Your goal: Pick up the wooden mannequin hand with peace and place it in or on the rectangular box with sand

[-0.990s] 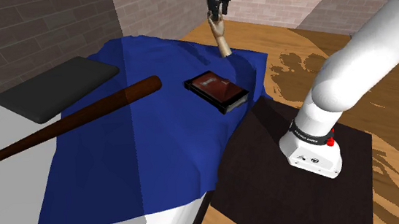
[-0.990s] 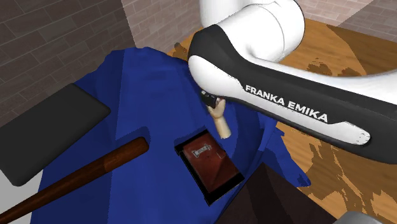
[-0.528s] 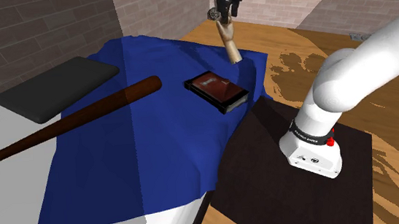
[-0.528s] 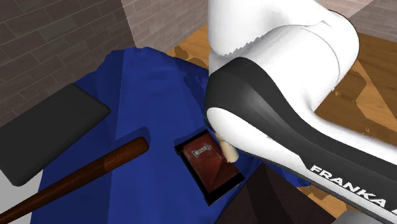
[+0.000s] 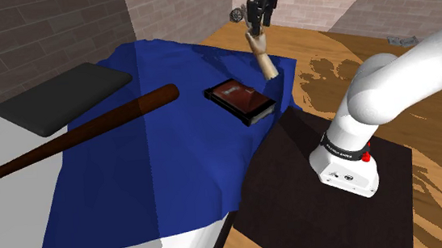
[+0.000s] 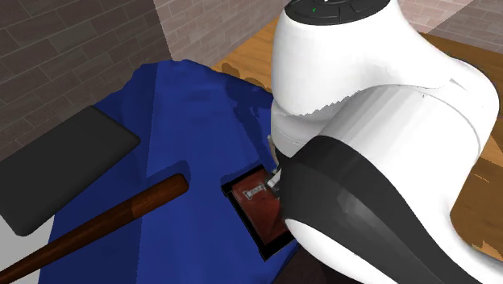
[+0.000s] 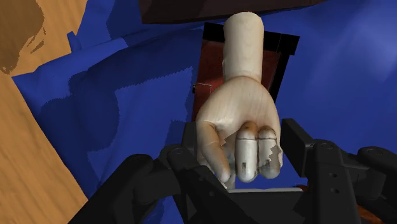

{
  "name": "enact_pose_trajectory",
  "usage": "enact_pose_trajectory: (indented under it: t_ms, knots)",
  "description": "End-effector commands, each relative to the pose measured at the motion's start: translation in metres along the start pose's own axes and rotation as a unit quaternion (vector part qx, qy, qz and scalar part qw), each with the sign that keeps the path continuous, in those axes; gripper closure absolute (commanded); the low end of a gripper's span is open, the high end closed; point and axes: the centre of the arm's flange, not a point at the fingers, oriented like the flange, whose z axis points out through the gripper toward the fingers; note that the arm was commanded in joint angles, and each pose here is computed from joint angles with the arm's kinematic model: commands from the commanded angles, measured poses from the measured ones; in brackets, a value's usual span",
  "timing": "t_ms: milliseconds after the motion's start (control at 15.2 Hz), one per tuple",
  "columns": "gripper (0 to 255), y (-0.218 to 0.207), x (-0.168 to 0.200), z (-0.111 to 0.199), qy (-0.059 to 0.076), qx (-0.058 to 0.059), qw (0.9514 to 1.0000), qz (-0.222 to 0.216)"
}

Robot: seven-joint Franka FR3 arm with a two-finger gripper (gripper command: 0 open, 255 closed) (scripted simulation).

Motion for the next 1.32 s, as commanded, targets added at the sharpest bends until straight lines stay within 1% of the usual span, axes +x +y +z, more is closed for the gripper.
enact_pose_trajectory:
  t_ms: [0,1056,1254]
  knots:
    - [255,-0.002,0.0,0.01,0.0,0.0,1.0,0.0]
    - [255,-0.012,-0.002,0.094,0.0,0.0,1.0,0.0]
    - [255,-0.013,-0.002,0.098,0.0,0.0,1.0,0.0]
